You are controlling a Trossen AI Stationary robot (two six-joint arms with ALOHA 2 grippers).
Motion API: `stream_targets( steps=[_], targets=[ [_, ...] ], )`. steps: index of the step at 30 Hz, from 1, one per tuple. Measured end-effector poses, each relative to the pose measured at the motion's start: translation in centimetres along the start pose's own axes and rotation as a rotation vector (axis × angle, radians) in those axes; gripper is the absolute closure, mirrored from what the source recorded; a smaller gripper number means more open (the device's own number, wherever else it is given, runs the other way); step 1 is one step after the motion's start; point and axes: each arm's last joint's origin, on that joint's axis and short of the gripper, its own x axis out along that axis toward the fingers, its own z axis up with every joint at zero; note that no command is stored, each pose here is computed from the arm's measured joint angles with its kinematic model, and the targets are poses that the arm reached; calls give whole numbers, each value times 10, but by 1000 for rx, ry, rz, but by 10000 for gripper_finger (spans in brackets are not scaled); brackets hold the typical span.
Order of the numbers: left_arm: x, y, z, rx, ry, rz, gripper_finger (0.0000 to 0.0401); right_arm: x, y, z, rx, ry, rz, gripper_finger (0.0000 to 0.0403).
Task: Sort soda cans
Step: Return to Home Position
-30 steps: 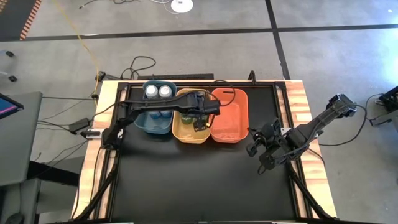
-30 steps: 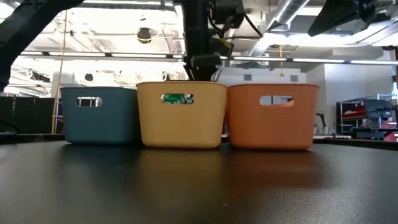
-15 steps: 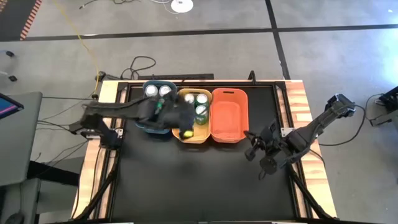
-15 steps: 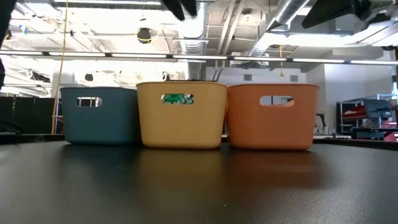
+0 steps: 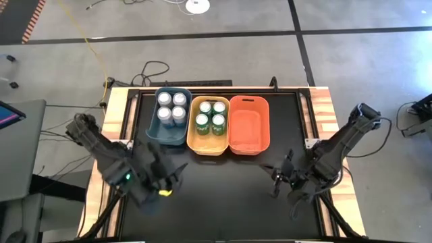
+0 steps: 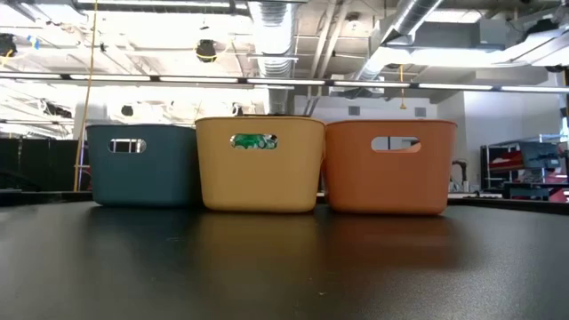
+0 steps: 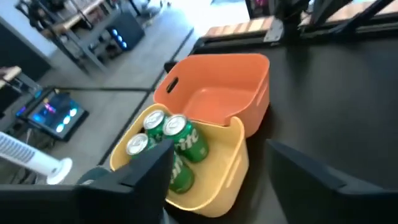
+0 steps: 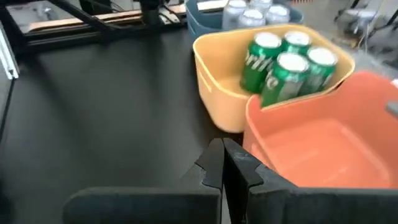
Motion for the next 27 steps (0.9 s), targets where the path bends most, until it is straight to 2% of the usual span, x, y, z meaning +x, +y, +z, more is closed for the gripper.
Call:
stream_targets(
  steps=[4, 9, 13, 17, 22, 27],
  targets=[
    [-18, -19, -26, -14, -66, -15, 208, 9, 5, -2, 51, -4, -25, 378],
    [-34, -34, -59, -34, -149, -21, 262, 21, 21, -4, -60, -55, -18, 378],
    [-36, -41, -86, -17, -190, -17, 282, 23, 40, 8, -115, -168, 36, 378],
    [-27, -43, -113, -43, -196, 2, 297, 23, 49, 17, -198, -211, 116, 378],
    [-14, -41, -146, -128, -200, 23, 317, 16, 42, 25, -261, -228, 121, 384],
    [-7, -28, -165, -217, -239, 28, 342, 5, 27, 33, -270, -230, 117, 396]
  ],
)
